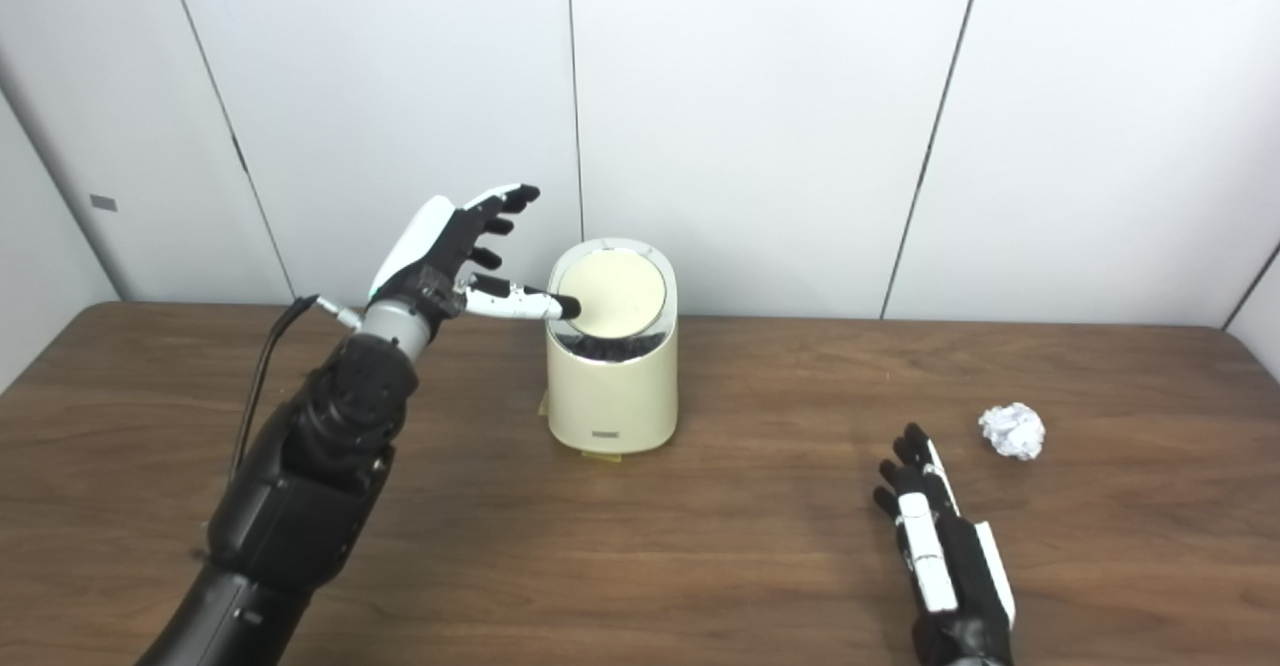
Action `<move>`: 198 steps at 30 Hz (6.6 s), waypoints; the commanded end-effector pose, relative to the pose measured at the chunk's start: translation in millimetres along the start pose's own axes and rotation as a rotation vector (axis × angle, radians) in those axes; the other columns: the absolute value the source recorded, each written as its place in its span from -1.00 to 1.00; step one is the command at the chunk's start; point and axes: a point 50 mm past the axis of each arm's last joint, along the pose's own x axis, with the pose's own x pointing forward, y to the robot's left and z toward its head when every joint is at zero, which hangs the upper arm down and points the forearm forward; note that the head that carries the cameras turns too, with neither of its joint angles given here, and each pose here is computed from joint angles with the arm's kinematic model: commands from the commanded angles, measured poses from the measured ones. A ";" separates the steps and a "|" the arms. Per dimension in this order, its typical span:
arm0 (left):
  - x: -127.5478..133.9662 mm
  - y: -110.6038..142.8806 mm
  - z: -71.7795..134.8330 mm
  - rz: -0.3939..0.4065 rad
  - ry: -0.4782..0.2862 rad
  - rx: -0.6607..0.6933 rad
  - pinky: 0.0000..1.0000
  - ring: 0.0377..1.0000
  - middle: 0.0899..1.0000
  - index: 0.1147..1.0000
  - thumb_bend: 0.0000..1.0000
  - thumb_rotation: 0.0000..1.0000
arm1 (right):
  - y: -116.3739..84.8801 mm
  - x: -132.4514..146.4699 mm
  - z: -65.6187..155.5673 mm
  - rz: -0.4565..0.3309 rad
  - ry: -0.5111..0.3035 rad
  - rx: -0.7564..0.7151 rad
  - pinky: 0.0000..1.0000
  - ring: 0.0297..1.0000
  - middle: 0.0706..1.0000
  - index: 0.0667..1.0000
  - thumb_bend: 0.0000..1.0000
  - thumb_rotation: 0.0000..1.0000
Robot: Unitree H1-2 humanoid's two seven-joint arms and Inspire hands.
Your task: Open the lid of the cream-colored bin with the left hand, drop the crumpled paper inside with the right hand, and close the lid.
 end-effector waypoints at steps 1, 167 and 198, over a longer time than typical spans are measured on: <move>16.4 24.4 34.5 0.048 -0.059 0.064 0.40 0.76 0.86 0.87 0.92 -0.70 | 5.7 7.0 10.6 0.012 -0.046 0.032 0.87 0.90 0.94 0.94 0.17 0.70; -210.9 -24.4 -103.7 0.062 0.143 -0.689 1.00 1.00 1.00 1.00 -0.14 0.56 | -126.1 110.0 140.8 -0.179 -0.072 -1.107 0.46 0.57 0.58 0.49 0.80 -0.86; -217.3 -19.9 -94.8 0.058 0.110 -0.670 1.00 1.00 1.00 1.00 -0.24 0.57 | -138.7 158.9 129.7 -0.037 0.043 -1.295 0.43 0.52 0.52 0.40 0.82 -0.85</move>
